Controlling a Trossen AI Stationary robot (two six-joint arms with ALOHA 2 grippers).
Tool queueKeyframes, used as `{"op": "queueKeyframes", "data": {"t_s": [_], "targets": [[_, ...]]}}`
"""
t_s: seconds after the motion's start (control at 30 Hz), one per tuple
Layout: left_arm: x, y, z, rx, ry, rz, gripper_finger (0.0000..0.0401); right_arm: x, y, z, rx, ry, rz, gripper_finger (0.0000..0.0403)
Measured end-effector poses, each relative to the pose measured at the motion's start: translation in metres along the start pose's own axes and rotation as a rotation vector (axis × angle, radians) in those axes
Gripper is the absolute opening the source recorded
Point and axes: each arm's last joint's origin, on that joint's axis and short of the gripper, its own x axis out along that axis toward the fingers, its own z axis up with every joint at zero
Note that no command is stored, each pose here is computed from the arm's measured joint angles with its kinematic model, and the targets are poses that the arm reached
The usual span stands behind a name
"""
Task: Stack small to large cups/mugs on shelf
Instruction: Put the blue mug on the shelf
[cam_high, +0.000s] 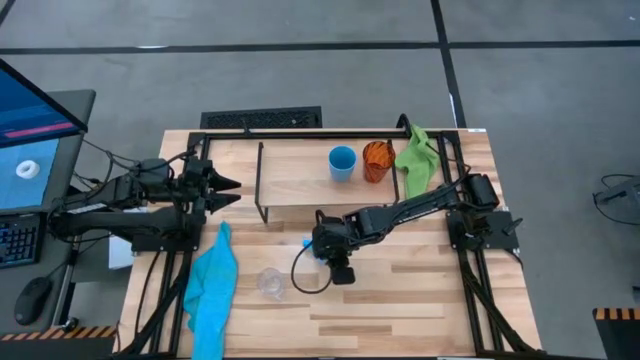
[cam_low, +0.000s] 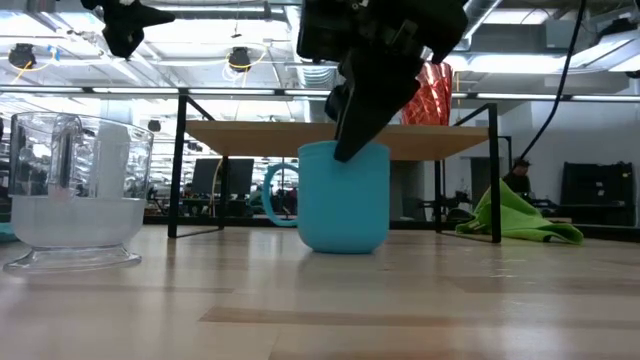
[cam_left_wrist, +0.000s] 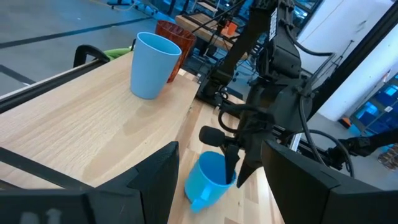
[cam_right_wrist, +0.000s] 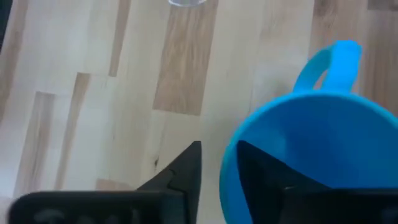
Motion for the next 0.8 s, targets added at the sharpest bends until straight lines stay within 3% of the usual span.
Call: {"op": "queueKeyframes", "data": {"t_s": [0.23,0.53,0.8], "targets": [[0.0,0.0,0.0,0.0,0.0,0.001,0.022,-0.002,0.0,-0.001,0.045,0.016,-0.001,0.0019],[0.0,0.0,0.0,0.0,0.0,0.001,0.022,-0.016,0.006,0.012,0.087,-0.028,0.031,0.0011],[0.0,0.0,0.0,0.001,0.001,0.0,0.022,-0.082,0.013,0.027,0.095,-0.21,0.049,0.0013]]}}
